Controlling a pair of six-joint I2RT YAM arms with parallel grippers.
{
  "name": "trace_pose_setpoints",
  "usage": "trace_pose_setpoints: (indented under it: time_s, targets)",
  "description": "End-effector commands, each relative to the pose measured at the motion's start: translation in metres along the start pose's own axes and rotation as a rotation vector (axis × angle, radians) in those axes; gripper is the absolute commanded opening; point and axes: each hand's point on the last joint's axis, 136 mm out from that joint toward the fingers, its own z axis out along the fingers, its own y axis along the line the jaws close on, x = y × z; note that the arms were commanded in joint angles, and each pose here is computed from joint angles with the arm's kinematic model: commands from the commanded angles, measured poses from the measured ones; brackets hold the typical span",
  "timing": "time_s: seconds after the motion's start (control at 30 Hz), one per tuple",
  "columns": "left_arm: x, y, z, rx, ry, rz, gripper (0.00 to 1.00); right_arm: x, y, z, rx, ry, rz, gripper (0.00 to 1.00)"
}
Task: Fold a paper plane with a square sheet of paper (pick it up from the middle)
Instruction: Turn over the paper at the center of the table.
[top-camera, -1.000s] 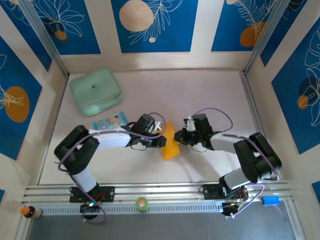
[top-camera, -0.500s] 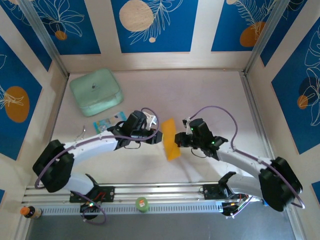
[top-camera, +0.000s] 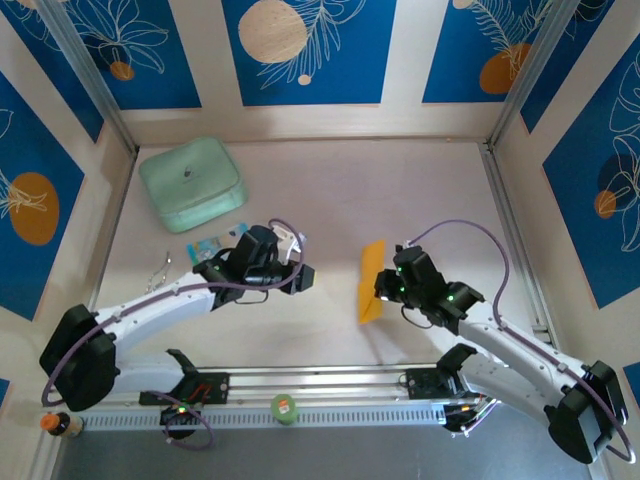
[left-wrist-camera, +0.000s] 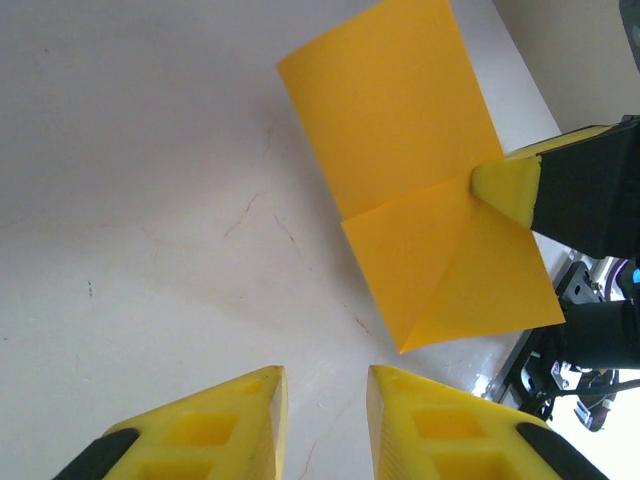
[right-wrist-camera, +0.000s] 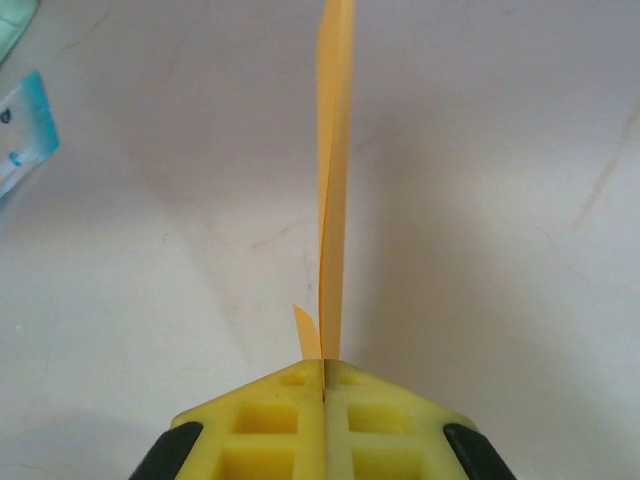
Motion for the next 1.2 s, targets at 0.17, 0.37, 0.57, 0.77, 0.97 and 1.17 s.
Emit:
trace_pose_setpoints:
  time_s: [0.17, 0.37, 0.57, 0.77, 0.97, 1.17]
  targets:
    - [0.003, 0.008, -0.008, -0.031, -0.008, -0.033, 0.29, 0.006, -0.015, -0.036, 0.030, -0.012, 0.084, 0.02]
    - [0.004, 0.003, -0.017, -0.040, 0.020, 0.010, 0.29, 0.006, -0.015, -0.044, -0.003, -0.034, 0.121, 0.02]
    - [0.007, 0.017, -0.025, -0.113, -0.002, 0.044, 0.37, 0.006, -0.002, -0.039, -0.053, -0.018, 0.070, 0.02]
    - [-0.001, 0.032, -0.031, -0.205, -0.026, 0.056, 0.52, 0.009, -0.018, -0.041, 0.039, -0.004, -0.004, 0.02]
    - [-0.014, 0.046, -0.047, -0.320, -0.077, 0.027, 0.78, -0.002, -0.024, -0.046, 0.112, -0.023, -0.103, 0.02]
    - [-0.019, 0.059, -0.070, -0.388, -0.192, 0.023, 1.00, -0.013, -0.016, -0.041, 0.143, -0.017, -0.155, 0.02]
